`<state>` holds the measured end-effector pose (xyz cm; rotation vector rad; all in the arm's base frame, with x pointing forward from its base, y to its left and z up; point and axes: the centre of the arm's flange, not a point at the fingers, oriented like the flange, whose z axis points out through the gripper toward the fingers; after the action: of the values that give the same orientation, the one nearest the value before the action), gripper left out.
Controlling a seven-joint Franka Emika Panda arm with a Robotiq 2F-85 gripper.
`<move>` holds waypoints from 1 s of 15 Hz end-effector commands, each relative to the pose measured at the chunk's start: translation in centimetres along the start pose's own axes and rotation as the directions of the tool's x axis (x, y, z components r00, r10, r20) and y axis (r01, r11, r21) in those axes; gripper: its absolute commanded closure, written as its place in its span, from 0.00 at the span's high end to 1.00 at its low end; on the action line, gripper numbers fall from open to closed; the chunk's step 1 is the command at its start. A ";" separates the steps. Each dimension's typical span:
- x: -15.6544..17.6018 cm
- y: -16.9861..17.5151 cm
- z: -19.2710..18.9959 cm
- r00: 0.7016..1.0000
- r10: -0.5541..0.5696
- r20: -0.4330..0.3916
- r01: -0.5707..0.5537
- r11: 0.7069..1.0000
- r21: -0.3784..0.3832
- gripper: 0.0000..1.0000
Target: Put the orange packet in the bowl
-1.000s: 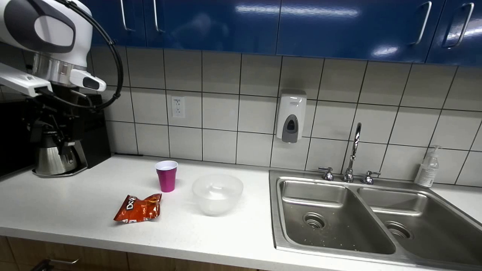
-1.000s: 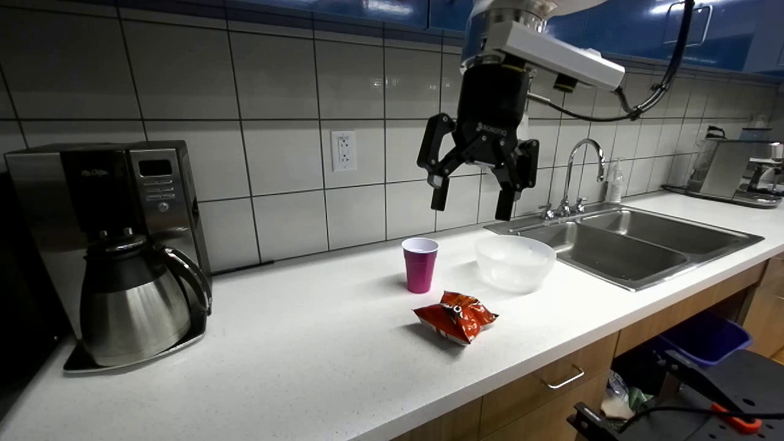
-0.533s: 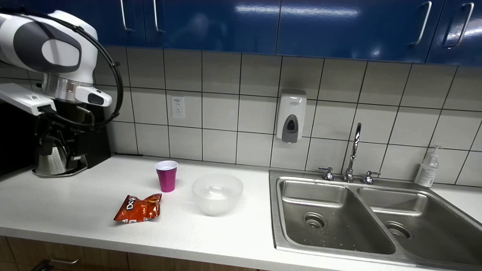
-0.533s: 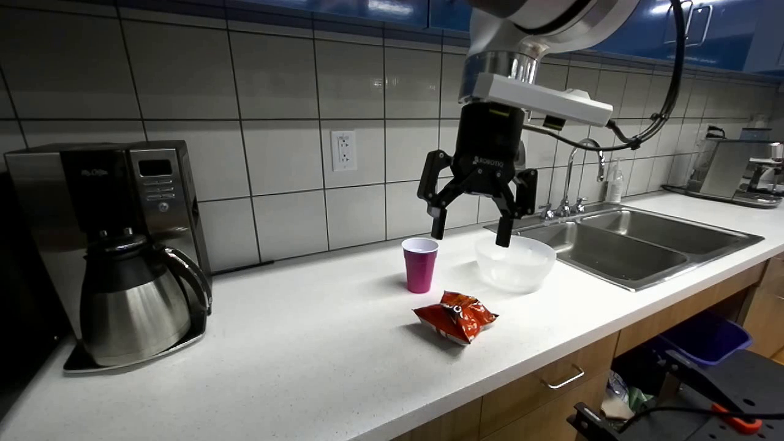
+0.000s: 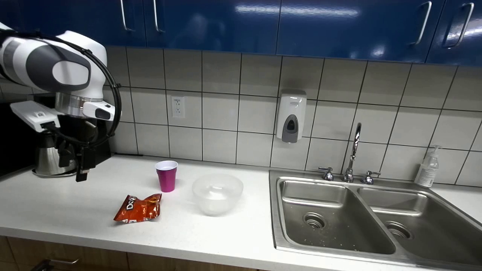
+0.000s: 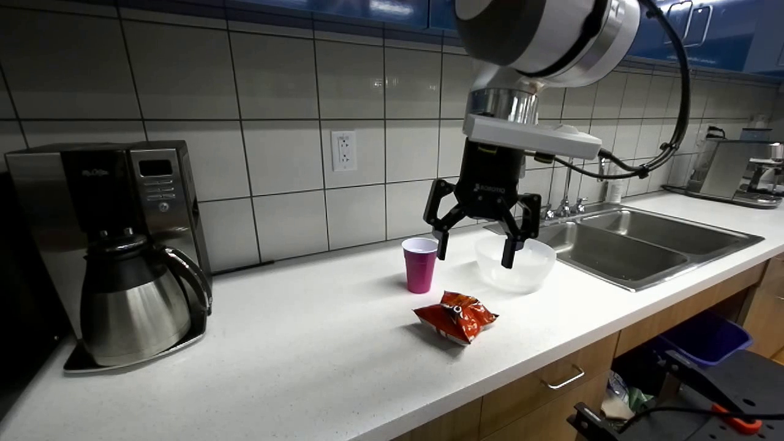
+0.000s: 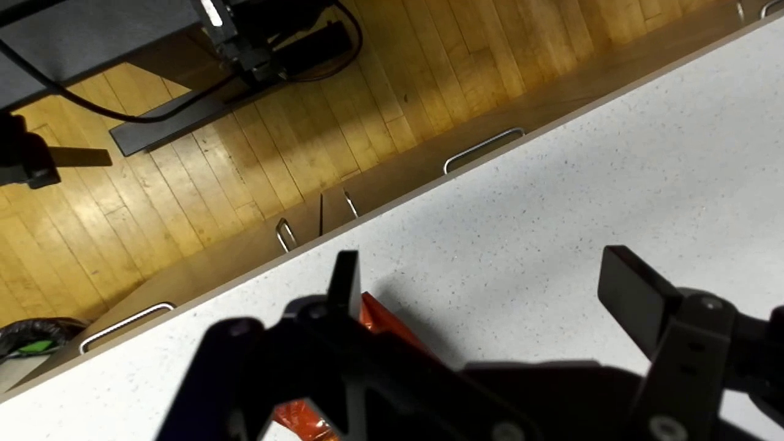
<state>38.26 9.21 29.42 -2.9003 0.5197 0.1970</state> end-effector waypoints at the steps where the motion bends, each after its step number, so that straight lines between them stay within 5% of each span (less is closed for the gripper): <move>1: 1.9 1.0 1.8 0.996 0.090 -0.008 -0.090 0.996 -0.025 1.00; 15: 10.4 3.5 7.5 0.961 0.275 0.010 -0.273 0.959 -0.079 1.00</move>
<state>43.18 4.65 21.15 -2.8884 0.8677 0.2830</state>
